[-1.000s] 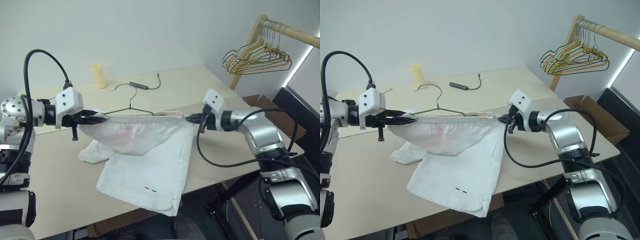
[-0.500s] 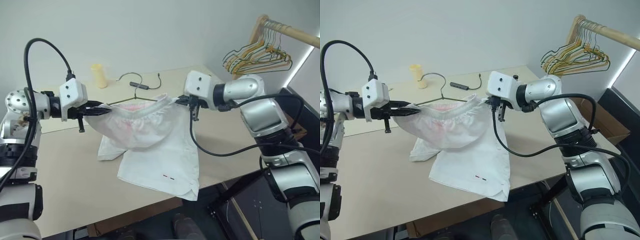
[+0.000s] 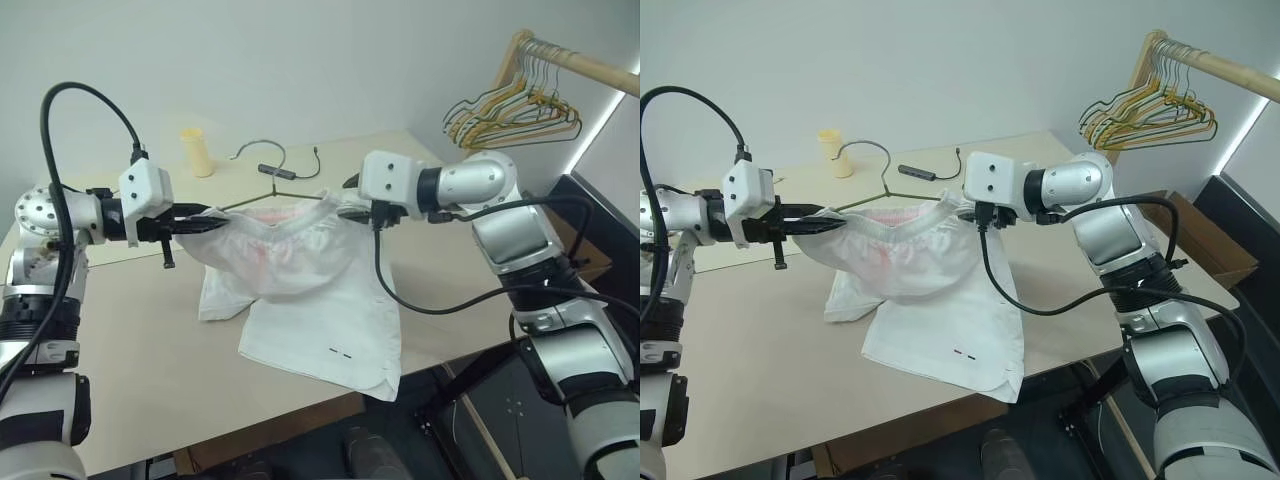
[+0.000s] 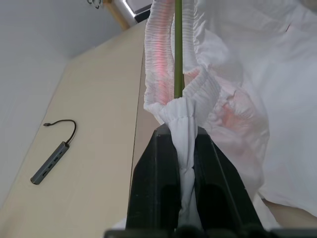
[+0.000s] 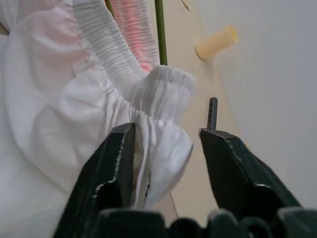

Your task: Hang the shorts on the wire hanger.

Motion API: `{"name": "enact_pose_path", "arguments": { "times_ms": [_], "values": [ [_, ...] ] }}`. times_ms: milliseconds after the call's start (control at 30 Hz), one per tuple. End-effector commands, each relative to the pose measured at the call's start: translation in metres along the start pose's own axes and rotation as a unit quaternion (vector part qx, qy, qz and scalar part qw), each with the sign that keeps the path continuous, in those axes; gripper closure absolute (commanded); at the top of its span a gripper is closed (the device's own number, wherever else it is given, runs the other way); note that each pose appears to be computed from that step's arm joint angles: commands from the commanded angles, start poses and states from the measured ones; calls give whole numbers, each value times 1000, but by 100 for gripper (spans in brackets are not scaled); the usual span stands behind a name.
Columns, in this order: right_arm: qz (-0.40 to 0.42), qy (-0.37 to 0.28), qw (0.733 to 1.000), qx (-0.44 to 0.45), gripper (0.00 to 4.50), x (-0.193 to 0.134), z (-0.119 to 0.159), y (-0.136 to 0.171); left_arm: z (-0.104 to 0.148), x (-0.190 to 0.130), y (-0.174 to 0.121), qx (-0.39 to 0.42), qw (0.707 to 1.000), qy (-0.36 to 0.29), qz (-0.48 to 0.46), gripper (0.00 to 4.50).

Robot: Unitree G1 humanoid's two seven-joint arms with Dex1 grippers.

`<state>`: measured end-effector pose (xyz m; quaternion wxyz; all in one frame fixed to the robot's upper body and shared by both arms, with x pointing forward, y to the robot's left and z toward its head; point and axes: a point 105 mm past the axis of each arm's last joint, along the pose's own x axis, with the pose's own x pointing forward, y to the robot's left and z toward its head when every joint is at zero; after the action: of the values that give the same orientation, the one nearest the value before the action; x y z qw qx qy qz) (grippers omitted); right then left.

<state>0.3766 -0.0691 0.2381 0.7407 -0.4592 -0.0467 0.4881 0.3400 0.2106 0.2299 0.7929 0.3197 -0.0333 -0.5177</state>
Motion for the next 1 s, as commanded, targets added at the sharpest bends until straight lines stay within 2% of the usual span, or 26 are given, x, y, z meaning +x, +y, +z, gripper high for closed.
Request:
{"name": "enact_pose_path", "arguments": {
  "times_ms": [33,267,400,500,767,800,900,933,1000],
  "values": [
    [1,-35,999,23,109,-5,10,-8,20,-8,5,21,999,-34,9,450],
    [25,-71,995,61,109,-8,15,-4,19,-9,0,18,999,-30,-6,450],
    [67,-83,990,97,109,-11,20,1,18,-7,-3,18,999,-29,-18,450],
    [86,-75,988,107,165,-12,18,7,22,-6,-3,17,999,-43,-21,450],
    [96,-70,987,110,430,-9,17,10,21,-3,-10,16,998,-42,-50,450],
    [97,-70,987,110,445,-9,17,10,20,-2,-9,16,998,-42,-49,450],
    [99,-68,987,106,446,-8,17,12,17,-1,-7,8,998,-37,-41,450],
    [98,-66,987,105,446,-8,17,12,16,0,-5,3,999,-37,-37,380],
    [95,-60,988,106,446,-8,15,13,13,-1,-1,-1,999,-34,-22,329]
  ]
}}
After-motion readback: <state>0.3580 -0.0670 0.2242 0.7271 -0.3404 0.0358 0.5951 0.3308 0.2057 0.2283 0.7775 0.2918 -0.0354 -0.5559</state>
